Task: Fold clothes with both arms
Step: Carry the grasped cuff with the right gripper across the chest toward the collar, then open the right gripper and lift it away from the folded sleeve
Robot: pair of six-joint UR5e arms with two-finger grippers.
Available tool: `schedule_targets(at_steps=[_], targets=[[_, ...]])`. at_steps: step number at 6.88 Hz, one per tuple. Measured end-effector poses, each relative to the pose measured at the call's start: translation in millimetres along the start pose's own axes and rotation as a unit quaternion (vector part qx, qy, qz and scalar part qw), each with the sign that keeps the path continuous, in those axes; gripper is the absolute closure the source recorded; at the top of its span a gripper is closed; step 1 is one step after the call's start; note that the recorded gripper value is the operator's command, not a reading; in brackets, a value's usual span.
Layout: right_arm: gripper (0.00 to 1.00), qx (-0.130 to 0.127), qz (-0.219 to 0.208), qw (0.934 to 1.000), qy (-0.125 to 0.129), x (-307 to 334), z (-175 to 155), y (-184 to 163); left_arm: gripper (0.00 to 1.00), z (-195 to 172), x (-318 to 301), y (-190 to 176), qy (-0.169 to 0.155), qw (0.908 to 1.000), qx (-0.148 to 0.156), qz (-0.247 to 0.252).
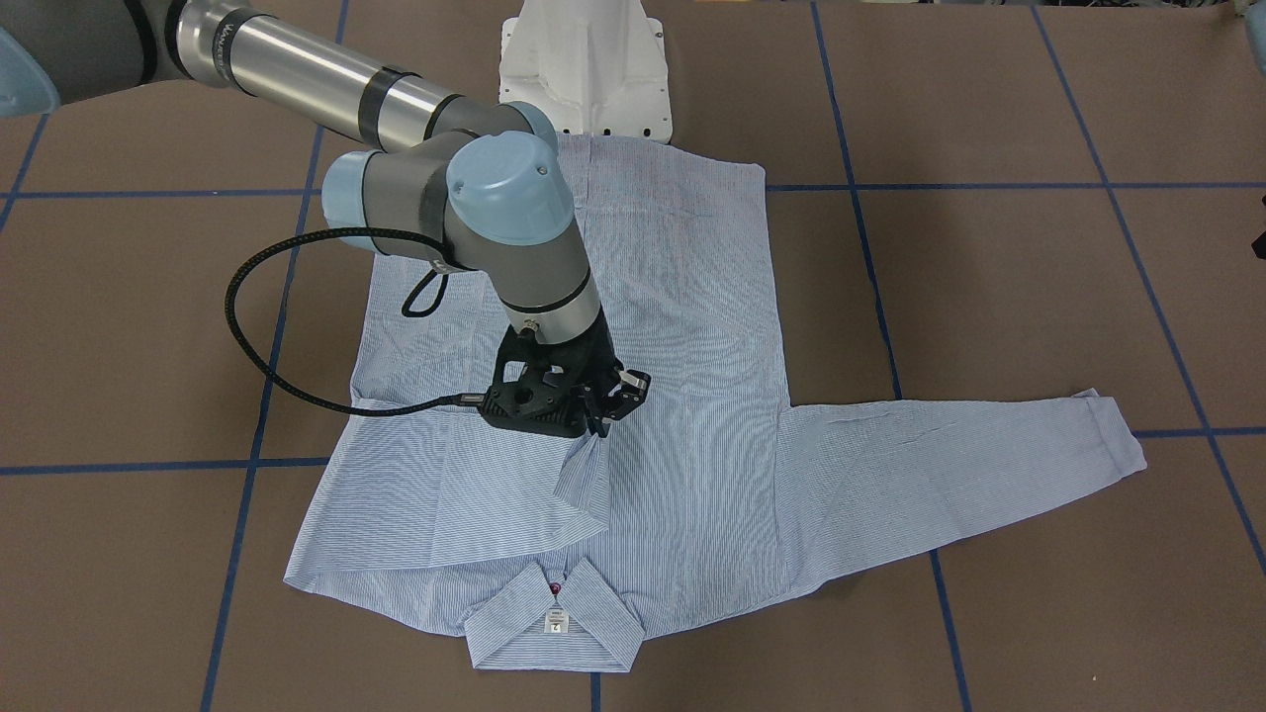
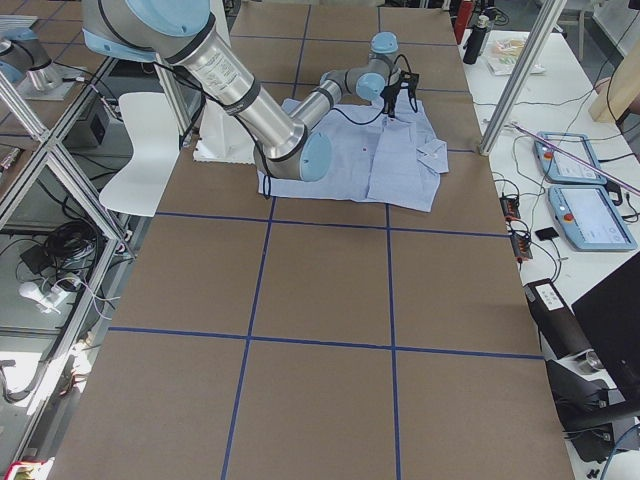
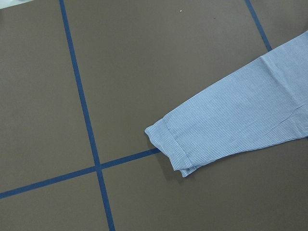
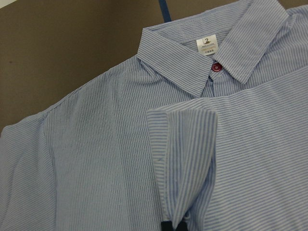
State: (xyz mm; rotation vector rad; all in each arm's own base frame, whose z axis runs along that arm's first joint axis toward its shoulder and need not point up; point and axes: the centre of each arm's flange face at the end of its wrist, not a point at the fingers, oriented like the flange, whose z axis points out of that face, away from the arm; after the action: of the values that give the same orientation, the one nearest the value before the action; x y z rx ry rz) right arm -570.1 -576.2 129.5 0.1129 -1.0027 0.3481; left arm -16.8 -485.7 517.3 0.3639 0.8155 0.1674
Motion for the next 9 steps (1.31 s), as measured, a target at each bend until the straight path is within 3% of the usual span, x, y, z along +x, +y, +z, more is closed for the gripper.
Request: schedule_targets(at_steps=[1,4,6,7,9], targets=[[0.01,0.004,-0.004,1.0000,-0.007,-1,8,3,0.00,0,0,0,0.000,1.0000,0.000,0.000],[0.00,0.029,0.009,0.9995,-0.013,-15,18,20,0.00,1,1,0,0.003,1.0000,0.000,0.001],[0.00,0.030,0.019,0.9992,-0.017,-19,14,22,0.00,12,24,-8,0.019,0.9989,0.017,0.039],[0.00,0.020,0.025,0.9994,-0.014,-7,14,20,0.01,29,39,-11,0.030,0.9985,0.017,0.043],[0.00,-0.022,0.047,0.9986,-0.007,61,0,-7,0.03,78,29,-33,0.036,0.9993,-0.008,-0.004]])
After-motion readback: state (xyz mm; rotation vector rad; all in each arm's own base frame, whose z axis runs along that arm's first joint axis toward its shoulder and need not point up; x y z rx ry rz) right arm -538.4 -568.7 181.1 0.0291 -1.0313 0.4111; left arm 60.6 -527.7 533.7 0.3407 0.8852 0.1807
